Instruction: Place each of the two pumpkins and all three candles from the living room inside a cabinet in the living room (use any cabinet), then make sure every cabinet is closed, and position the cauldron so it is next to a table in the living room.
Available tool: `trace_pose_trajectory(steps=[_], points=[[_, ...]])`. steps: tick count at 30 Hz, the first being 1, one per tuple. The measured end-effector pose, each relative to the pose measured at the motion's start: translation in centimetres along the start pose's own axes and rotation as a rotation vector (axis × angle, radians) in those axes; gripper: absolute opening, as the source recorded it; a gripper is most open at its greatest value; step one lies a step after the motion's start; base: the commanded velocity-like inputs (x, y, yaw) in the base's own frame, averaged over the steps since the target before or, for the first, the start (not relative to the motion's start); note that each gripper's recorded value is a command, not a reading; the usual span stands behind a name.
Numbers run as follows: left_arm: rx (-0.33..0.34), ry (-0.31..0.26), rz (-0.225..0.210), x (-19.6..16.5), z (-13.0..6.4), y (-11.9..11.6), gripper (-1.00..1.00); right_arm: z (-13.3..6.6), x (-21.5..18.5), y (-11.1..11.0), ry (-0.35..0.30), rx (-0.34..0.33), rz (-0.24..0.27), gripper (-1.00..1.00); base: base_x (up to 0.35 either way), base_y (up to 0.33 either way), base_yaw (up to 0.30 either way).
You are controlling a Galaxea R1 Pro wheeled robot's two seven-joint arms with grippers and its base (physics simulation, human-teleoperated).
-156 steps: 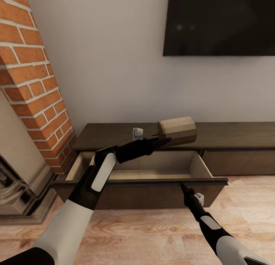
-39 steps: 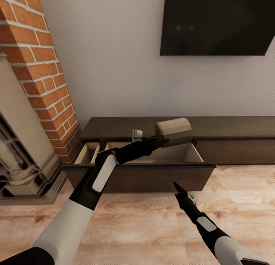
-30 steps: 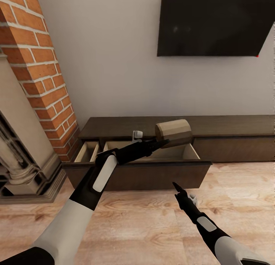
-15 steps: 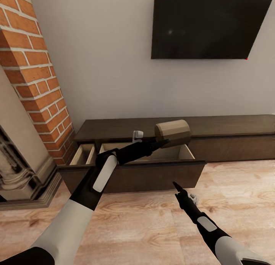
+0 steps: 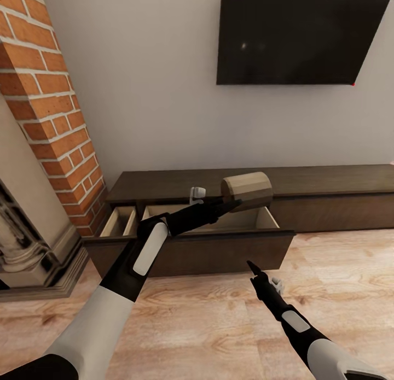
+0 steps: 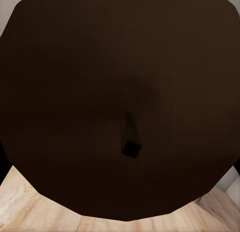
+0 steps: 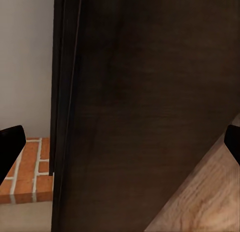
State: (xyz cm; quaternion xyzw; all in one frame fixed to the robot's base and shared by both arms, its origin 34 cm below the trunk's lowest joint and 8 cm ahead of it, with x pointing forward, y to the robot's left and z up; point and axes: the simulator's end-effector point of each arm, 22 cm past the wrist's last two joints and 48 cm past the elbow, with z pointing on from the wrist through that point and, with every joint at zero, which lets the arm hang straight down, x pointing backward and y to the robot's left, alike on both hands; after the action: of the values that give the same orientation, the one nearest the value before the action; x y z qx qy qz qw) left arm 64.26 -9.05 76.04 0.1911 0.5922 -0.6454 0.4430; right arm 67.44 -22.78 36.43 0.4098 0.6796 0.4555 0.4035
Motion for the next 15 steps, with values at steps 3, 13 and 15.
trace_pose_trajectory(steps=[3, 13, 15], points=[[0.000, 0.000, 0.000, 0.00, 0.00, 0.00, -1.00, 0.00, 0.07, -0.10, 0.000, 0.004, 0.002, 1.00, 0.000, 0.000, 0.000], [-0.003, 0.000, 0.001, -0.04, 0.01, 0.00, -1.00, -0.01, -0.42, -0.07, -0.024, 0.005, -0.007, 1.00, 0.000, 0.000, 0.000], [-0.003, 0.000, 0.003, -0.10, 0.02, -0.12, -1.00, 0.00, -0.61, 0.07, -0.031, 0.004, -0.012, 1.00, 0.000, 0.000, 0.000]])
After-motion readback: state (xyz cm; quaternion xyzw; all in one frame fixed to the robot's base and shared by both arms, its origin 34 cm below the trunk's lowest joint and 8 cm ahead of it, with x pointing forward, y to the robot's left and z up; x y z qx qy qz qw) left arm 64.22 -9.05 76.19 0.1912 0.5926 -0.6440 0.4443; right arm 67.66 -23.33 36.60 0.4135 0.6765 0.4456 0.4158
